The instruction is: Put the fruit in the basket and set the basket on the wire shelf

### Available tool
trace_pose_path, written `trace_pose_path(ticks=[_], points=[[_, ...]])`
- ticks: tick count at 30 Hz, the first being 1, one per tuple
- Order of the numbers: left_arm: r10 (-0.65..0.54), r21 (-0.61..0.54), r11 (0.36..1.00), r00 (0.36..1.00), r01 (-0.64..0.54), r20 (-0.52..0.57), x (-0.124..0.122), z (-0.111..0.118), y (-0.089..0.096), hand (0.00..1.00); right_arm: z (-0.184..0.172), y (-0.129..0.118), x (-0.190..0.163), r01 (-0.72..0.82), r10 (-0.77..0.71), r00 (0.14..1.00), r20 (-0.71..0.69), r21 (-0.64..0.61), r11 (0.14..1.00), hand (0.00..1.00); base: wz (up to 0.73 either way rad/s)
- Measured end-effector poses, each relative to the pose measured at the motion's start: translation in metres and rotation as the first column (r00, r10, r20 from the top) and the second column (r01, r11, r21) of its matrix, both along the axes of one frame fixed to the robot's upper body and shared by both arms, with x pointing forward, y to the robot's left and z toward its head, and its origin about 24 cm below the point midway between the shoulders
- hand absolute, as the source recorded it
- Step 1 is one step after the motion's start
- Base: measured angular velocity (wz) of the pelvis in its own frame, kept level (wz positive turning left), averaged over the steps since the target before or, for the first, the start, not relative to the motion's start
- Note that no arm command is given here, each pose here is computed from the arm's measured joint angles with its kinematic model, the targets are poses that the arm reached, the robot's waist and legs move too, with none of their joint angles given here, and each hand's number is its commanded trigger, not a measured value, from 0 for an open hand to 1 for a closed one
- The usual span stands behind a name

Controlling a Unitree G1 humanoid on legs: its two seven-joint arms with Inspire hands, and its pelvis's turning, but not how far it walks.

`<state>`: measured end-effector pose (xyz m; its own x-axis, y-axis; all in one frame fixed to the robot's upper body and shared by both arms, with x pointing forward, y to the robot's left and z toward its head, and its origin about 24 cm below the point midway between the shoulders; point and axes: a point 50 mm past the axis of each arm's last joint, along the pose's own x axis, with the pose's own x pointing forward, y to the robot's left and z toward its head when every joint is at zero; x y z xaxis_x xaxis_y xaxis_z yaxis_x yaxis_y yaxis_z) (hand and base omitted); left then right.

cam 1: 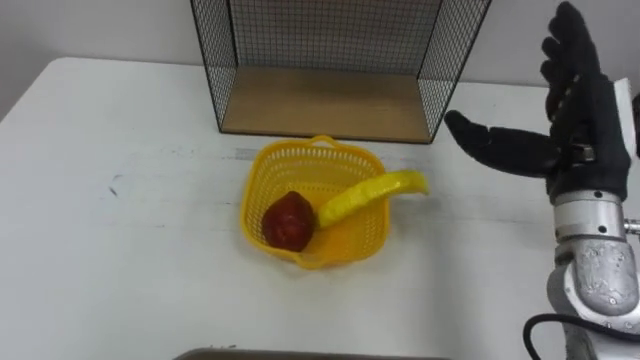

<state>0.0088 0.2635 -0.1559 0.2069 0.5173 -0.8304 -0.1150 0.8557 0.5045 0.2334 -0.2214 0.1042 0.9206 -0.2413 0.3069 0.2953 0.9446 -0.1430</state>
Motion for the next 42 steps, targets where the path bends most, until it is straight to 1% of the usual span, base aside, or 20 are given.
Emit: trace_pose_path(ticks=[1,3,4,6,7,9,13,15,16,19,21,24,26,28,30,32,35,37,40,42], points=[[0.033,0.009,0.999,0.999,-0.033,0.02,0.002,0.001,0.002,0.0,-0.001,-0.001,-0.001,0.008,-0.008,1.0,0.003,0.012,1.0,0.0,0.07],[0.133,0.058,0.988,0.984,-0.141,0.119,0.011,0.009,0.011,0.0,-0.006,-0.006,-0.007,0.042,-0.042,0.999,-0.003,0.077,0.996,0.0,0.06],[0.151,0.069,0.984,0.979,-0.161,0.14,0.014,0.01,0.013,0.0,-0.008,-0.007,-0.008,0.053,-0.052,0.999,-0.009,0.09,0.995,0.0,0.0],[0.229,0.102,0.96,0.942,-0.26,0.245,0.027,0.019,0.021,0.0,-0.018,-0.012,-0.011,0.09,-0.084,0.995,-0.049,0.142,0.986,0.0,0.0],[0.237,0.109,0.955,0.932,-0.275,0.274,0.032,0.022,0.023,0.0,-0.02,-0.014,-0.013,0.103,-0.095,0.994,-0.059,0.147,0.984,0.0,0.0],[0.272,0.123,0.929,0.871,-0.348,0.409,0.051,0.035,0.026,0.0,-0.031,-0.021,-0.022,0.158,-0.142,0.984,-0.107,0.154,0.975,0.0,0.02],[0.282,0.135,0.896,0.778,-0.422,0.561,0.078,0.055,0.029,0.0,-0.046,-0.021,-0.032,0.203,-0.174,0.971,-0.163,0.179,0.963,0.0,-0.05],[0.261,0.14,0.871,0.686,-0.471,0.679,0.098,0.076,0.028,0.0,-0.054,-0.023,-0.039,0.242,-0.206,0.958,-0.198,0.18,0.953,0.0,-0.04],[0.256,0.158,0.863,0.686,-0.479,0.681,0.098,0.078,0.029,0.0,-0.055,-0.023,-0.039,0.247,-0.209,0.957,-0.202,0.186,0.951,0.0,0.0],[0.265,0.189,0.816,0.644,-0.546,0.718,0.1,0.087,0.03,0.0,-0.06,-0.028,-0.047,0.296,-0.248,0.942,-0.228,0.209,0.932,0.0,0.0],[0.274,0.211,0.749,0.584,-0.628,0.764,0.1,0.1,0.034,0.0,-0.061,-0.031,-0.051,0.337,-0.286,0.929,-0.233,0.218,0.916,0.0,0.04],[0.267,0.22,0.676,0.512,-0.703,0.817,0.104,0.115,0.038,0.0,-0.061,-0.034,-0.052,0.355,-0.306,0.924,-0.228,0.214,0.91,0.0,0.1],[0.262,0.219,0.644,0.48,-0.733,0.837,0.105,0.122,0.039,0.0,-0.061,-0.034,-0.052,0.355,-0.306,0.924,-0.228,0.215,0.91,0.0,0.11],[0.238,0.192,0.605,0.405,-0.773,0.883,0.11,0.138,0.041,0.0,-0.061,-0.034,-0.053,0.359,-0.31,0.923,-0.23,0.217,0.908,0.0,0.09],[0.147,0.083,0.569,0.201,-0.818,0.969,0.119,0.174,0.045,0.0,-0.062,-0.034,-0.053,0.357,-0.307,0.923,-0.231,0.217,0.909,0.0,0.0],[0.082,0.042,0.552,0.104,-0.833,0.991,0.122,0.192,0.047,0.0,-0.062,-0.034,-0.053,0.348,-0.299,0.926,-0.232,0.217,0.912,0.0,-0.1],[-0.008,0.055,0.528,0.06,-0.847,0.998,0.122,0.208,0.046,0.0,-0.067,-0.035,-0.059,0.351,-0.295,0.92,-0.258,0.207,0.913,0.0,-0.11],[-0.029,0.041,0.531,0.03,-0.846,0.999,0.121,0.216,0.046,0.0,-0.067,-0.035,-0.06,0.352,-0.296,0.919,-0.261,0.206,0.913,0.0,-0.06],[-0.04,0.035,0.557,0.015,-0.83,0.999,0.123,0.221,0.045,0.0,-0.067,-0.034,-0.059,0.324,-0.268,0.927,-0.261,0.205,0.924,0.0,-0.04],[-0.038,0.038,0.6,0.019,-0.799,0.999,0.126,0.221,0.045,0.0,-0.067,-0.032,-0.058,0.292,-0.233,0.936,-0.262,0.212,0.933,0.0,0.0]])
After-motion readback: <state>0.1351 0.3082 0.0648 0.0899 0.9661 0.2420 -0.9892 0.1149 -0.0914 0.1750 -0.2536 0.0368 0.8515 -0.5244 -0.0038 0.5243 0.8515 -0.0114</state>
